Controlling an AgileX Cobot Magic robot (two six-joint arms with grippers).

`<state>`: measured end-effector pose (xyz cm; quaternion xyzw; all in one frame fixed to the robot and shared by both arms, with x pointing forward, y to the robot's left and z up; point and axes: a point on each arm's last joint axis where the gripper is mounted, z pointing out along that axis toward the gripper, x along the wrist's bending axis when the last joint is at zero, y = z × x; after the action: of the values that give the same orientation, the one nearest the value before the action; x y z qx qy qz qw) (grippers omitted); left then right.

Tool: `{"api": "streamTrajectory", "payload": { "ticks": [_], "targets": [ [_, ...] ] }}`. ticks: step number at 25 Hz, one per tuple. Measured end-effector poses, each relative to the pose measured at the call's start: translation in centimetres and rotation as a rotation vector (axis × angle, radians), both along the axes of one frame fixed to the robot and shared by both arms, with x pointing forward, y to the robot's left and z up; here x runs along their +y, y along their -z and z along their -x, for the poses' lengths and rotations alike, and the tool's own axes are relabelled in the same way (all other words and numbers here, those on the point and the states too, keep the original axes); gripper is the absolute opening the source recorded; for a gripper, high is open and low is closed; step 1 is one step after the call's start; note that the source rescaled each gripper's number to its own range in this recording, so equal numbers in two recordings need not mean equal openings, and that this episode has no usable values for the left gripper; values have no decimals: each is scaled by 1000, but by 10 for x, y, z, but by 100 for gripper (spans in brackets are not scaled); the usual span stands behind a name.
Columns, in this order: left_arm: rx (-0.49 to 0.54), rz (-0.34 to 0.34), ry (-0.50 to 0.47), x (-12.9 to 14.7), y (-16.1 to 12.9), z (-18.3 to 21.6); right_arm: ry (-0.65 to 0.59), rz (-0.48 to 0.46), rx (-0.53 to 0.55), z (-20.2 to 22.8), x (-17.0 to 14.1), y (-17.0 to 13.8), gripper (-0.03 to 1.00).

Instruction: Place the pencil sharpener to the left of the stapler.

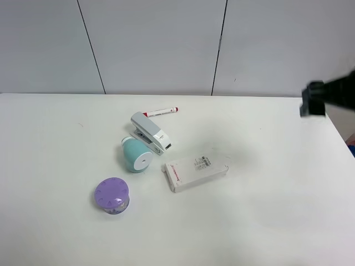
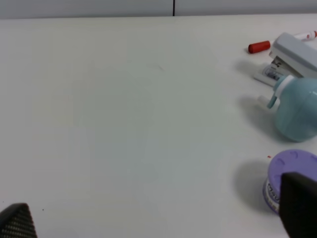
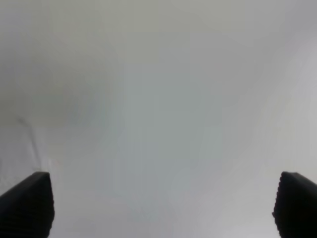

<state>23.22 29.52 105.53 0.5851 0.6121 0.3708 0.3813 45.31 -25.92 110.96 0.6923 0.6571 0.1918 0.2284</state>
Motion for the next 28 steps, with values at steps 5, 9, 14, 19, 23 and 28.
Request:
{"api": "streamTrajectory", "payload": {
  "ticks": [5,9,14,19,23,28],
  "targets": [
    [0,0,0,0,0,0,239,-41,42,88,-54,67,64],
    [0,0,0,0,0,0,240,-24,-169,139,-59,59,64],
    [0,0,0,0,0,0,175,34,-436,184,-54,45,64],
    [0,0,0,0,0,0,140,45,-525,202,-50,44,64],
    [0,0,0,0,0,0,140,42,-476,214,-49,57,64],
    [0,0,0,0,0,0,102,40,-488,219,-45,60,64]
  ]
}}
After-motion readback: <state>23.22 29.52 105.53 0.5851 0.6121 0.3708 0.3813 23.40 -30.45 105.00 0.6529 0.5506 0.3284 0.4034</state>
